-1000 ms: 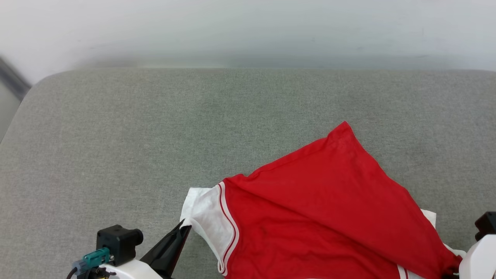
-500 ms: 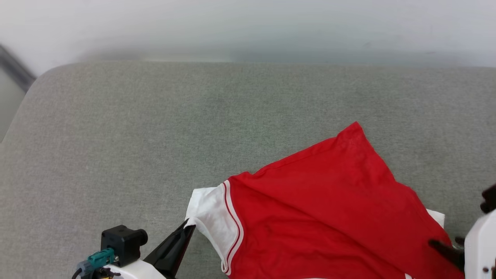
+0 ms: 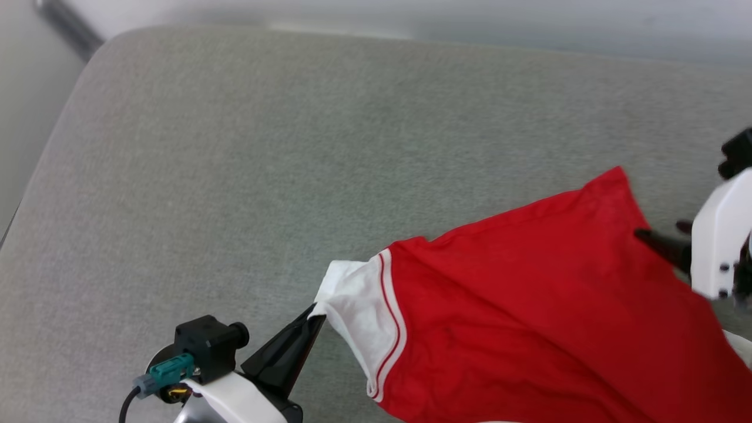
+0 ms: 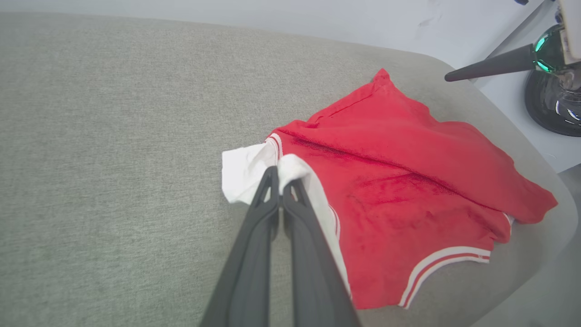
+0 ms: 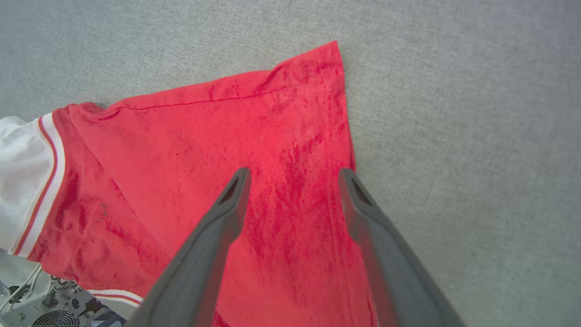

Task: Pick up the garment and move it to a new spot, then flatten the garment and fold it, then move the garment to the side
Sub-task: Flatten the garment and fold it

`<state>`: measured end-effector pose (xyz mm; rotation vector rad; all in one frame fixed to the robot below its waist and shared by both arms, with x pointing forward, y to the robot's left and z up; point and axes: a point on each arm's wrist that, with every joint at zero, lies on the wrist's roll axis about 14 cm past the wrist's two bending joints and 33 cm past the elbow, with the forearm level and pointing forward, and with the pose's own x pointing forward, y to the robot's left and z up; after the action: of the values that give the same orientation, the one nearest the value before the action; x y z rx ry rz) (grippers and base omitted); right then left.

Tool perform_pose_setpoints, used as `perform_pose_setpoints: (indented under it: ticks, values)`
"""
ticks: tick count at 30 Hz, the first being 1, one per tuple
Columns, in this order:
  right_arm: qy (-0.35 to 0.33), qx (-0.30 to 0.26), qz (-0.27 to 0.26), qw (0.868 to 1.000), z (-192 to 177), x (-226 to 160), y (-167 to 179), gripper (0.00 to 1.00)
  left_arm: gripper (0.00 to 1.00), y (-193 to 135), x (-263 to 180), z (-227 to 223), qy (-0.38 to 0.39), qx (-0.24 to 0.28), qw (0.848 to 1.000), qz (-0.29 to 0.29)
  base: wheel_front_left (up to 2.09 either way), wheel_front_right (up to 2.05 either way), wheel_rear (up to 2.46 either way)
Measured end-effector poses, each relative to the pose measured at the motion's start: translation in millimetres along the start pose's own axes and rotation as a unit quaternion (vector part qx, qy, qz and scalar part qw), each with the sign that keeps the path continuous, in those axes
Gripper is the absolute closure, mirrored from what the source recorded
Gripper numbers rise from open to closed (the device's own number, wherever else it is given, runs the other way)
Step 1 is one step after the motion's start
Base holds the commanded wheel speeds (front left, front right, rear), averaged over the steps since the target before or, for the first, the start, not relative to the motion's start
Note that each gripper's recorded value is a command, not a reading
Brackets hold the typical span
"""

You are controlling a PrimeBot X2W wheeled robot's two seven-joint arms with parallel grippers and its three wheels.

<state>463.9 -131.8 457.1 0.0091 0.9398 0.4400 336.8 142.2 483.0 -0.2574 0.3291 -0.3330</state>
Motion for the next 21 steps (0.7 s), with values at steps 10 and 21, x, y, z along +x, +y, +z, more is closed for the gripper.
perform_pose_setpoints:
  ticks: [10,21]
  values:
    - [0.075,-0.048,-0.011,0.996,17.7,82.1,-1.7,0.00,1.00,14.0,5.8,-13.5,0.017,-0.017,0.999,0.025,0.00,0.00,0.00]
    - [0.144,-0.068,-0.008,0.987,-5.4,129.4,-0.7,0.55,1.00,30.6,0.3,-26.6,0.033,-0.025,0.997,0.062,0.00,0.00,0.00]
